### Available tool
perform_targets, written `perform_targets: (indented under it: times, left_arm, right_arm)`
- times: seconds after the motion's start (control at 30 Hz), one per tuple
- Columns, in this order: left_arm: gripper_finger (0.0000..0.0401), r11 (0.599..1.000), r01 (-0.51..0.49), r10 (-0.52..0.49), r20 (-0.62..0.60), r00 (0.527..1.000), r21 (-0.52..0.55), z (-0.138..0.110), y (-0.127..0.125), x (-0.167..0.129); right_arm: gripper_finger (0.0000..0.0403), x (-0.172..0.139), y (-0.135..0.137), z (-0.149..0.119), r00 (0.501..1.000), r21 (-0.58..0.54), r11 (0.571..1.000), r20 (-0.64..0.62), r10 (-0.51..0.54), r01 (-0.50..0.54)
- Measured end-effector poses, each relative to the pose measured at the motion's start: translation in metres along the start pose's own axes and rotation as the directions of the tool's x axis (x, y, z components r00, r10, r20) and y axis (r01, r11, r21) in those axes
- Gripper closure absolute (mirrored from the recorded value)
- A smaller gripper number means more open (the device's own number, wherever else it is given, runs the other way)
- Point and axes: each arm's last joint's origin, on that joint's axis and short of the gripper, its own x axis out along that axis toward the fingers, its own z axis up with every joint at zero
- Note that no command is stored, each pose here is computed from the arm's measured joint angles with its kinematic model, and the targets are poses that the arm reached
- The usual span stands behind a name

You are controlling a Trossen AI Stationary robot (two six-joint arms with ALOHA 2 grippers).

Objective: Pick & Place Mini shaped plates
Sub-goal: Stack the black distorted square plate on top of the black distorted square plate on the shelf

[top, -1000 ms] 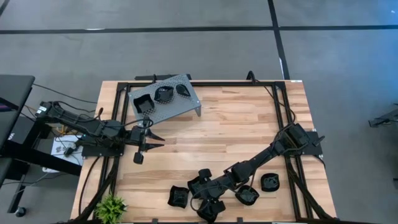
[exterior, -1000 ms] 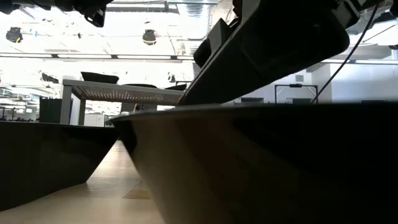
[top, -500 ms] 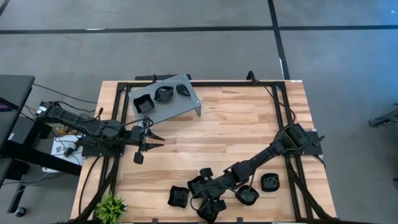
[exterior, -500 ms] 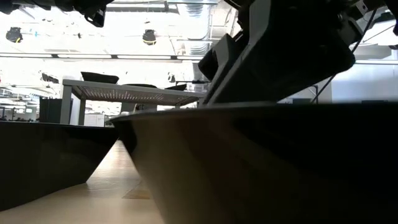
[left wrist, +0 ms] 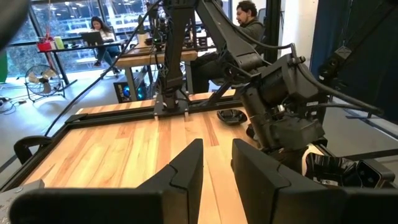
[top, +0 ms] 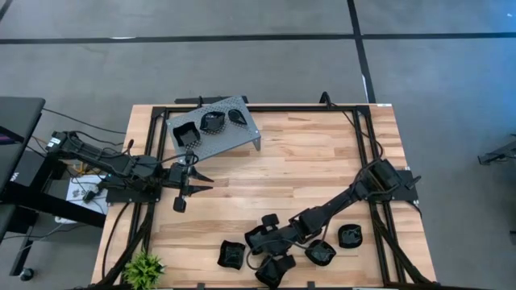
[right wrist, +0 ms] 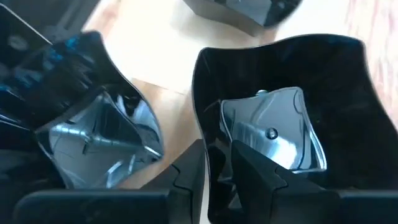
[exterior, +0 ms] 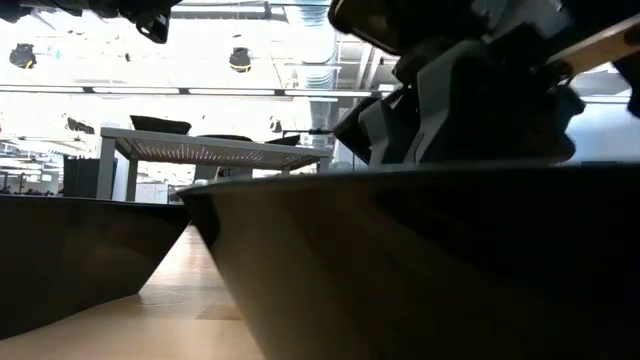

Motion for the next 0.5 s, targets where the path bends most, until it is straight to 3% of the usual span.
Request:
perform_targets:
  times: [0.17, 0.37, 0.5]
  left_arm:
    - [0.0313, 1.000, 0.000, 0.000, 0.001, 1.000, 0.000, 0.000, 0.000, 0.000]
    - [0.0313, 1.000, 0.000, 0.000, 0.001, 1.000, 0.004, 0.000, 0.000, 0.000]
    - [0.0313, 1.000, 0.000, 0.000, 0.002, 1.000, 0.004, 0.000, 0.000, 0.000]
  right_arm:
    - [0.0345, 0.000, -0.005, 0.001, 1.000, 0.010, 1.000, 0.000, -0.008, 0.008]
    - [0.0393, 0.000, -0.012, 0.003, 1.000, 0.022, 1.000, 0.006, -0.013, 0.013]
    - [0.0394, -0.002, -0.018, 0.007, 1.000, 0.051, 0.999, 0.016, -0.005, 0.004]
